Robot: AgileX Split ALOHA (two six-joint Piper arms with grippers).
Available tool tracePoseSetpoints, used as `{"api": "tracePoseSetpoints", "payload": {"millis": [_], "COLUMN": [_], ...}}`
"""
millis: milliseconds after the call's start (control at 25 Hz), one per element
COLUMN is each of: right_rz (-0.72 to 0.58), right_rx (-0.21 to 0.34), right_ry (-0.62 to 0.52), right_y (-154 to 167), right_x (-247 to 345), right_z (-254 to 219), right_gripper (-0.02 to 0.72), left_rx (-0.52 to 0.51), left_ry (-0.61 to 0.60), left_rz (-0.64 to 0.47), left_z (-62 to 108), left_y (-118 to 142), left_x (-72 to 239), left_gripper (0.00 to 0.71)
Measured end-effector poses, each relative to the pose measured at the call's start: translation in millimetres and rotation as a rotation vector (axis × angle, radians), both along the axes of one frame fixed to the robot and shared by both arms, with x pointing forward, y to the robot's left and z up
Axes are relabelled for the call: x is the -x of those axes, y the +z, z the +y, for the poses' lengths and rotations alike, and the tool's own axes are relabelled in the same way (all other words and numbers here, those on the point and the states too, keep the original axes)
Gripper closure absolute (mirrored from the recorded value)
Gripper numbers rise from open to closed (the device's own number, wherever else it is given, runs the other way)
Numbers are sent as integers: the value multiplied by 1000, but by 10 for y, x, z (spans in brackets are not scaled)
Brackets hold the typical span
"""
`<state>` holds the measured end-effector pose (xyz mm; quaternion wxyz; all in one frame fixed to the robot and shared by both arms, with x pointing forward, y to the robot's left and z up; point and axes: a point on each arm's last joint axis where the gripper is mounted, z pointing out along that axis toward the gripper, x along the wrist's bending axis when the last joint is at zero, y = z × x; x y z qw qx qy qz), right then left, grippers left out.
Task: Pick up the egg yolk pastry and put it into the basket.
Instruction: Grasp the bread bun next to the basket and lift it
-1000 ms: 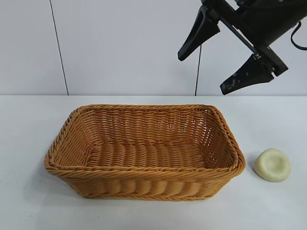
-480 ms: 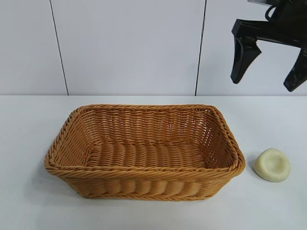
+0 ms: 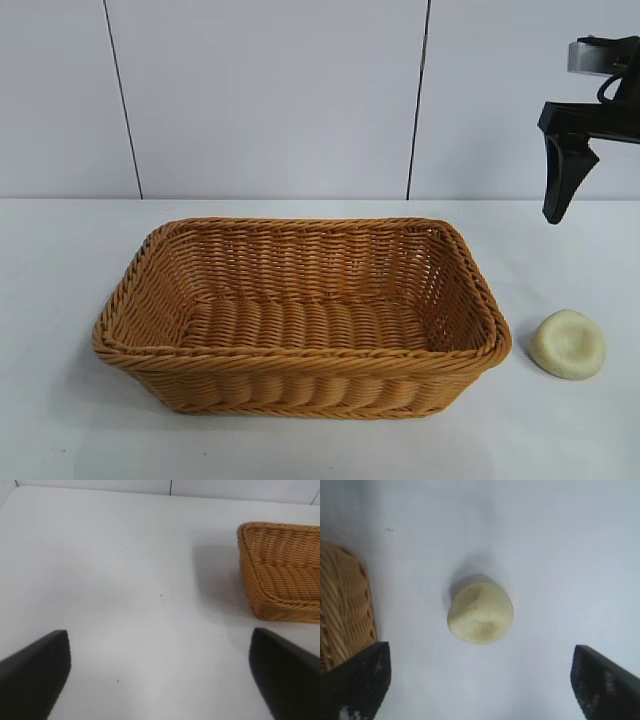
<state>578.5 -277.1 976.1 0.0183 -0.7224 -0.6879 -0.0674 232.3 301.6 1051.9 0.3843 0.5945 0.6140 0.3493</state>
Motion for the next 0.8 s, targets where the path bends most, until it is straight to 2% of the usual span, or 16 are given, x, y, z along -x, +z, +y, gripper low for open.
{"api": "tracePoseSetpoints", "payload": {"millis": [320,680,720,800], "right_rz": [54,62,62,61], "right_rx": [6,11,11,11], "right_ry": [-21,-36,-36,-36], "right_y": [-576,-927,-931,-931], "right_x": [-28,-117,-117,-118], "right_z": [-4,-6,-6,-6], "right_gripper": [8,8,15,109], "left_rx": [0,0,0,0], "left_ry": [0,0,0,0], "left_rz": [1,1,1,1], "left_z": [0,0,0,0], "left_y": [-1,-1,-1,-1], "left_x": [0,0,0,0], "left_gripper": [15,15,15,15]}}
